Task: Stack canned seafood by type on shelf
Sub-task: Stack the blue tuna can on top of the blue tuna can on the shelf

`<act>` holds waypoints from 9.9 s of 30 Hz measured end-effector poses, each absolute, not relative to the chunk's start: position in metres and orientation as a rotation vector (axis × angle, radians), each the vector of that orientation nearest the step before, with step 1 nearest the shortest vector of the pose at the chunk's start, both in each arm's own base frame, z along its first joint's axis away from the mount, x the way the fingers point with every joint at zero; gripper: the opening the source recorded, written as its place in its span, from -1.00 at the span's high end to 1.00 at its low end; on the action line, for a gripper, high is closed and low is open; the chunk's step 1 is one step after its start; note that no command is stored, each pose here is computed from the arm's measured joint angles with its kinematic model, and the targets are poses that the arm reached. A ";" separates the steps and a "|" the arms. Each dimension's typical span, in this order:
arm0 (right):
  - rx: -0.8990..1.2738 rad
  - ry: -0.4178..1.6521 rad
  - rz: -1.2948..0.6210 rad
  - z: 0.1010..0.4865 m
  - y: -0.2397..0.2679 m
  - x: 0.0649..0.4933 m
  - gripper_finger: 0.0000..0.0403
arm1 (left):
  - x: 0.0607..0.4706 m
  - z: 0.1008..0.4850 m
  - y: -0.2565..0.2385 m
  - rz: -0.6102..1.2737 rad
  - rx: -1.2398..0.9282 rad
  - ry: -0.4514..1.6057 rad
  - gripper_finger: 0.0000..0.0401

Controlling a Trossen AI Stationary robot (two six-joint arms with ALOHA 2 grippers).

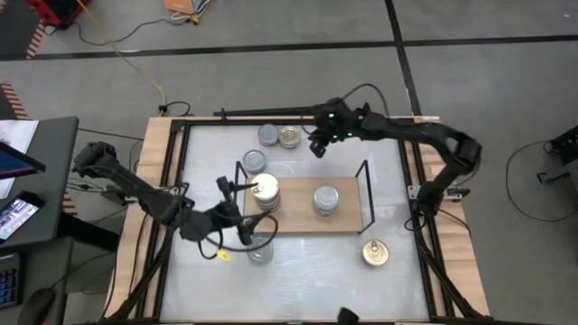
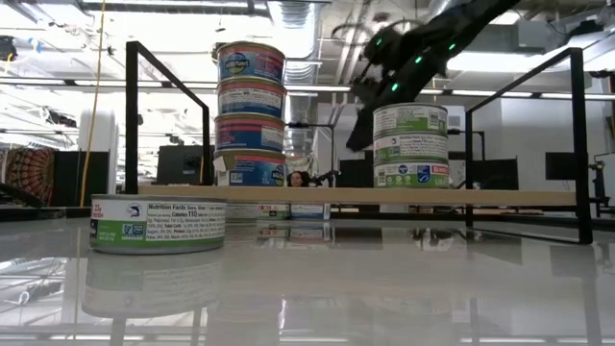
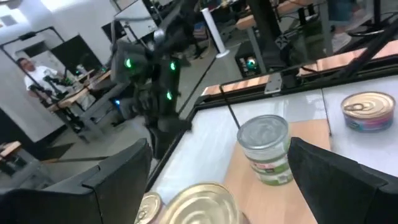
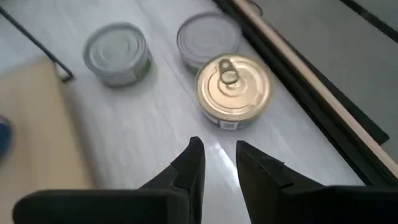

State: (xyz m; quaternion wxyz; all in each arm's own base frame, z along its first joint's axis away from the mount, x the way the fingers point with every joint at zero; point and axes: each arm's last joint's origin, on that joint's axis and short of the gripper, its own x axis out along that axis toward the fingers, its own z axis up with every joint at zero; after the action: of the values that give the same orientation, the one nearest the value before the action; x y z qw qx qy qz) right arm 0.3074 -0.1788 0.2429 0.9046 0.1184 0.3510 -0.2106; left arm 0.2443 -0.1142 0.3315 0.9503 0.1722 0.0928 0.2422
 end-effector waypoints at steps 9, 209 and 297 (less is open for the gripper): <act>0.067 0.812 -0.333 0.204 -0.193 0.347 0.25 | 0.238 0.350 -0.067 0.531 0.363 0.193 -0.80; 0.660 0.703 0.436 0.380 -0.079 0.415 -0.02 | 0.211 0.354 -0.079 0.584 1.339 0.601 -0.50; 1.183 0.876 0.326 0.327 -0.122 0.430 -0.74 | 0.160 0.361 -0.101 0.088 1.199 0.300 -0.50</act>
State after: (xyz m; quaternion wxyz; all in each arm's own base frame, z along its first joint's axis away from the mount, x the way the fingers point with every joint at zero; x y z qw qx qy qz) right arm 0.4297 -0.1222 0.3272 0.7291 0.5371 0.3975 0.1482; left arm 0.1595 -0.1005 0.3612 0.8141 0.5620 0.1404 0.0411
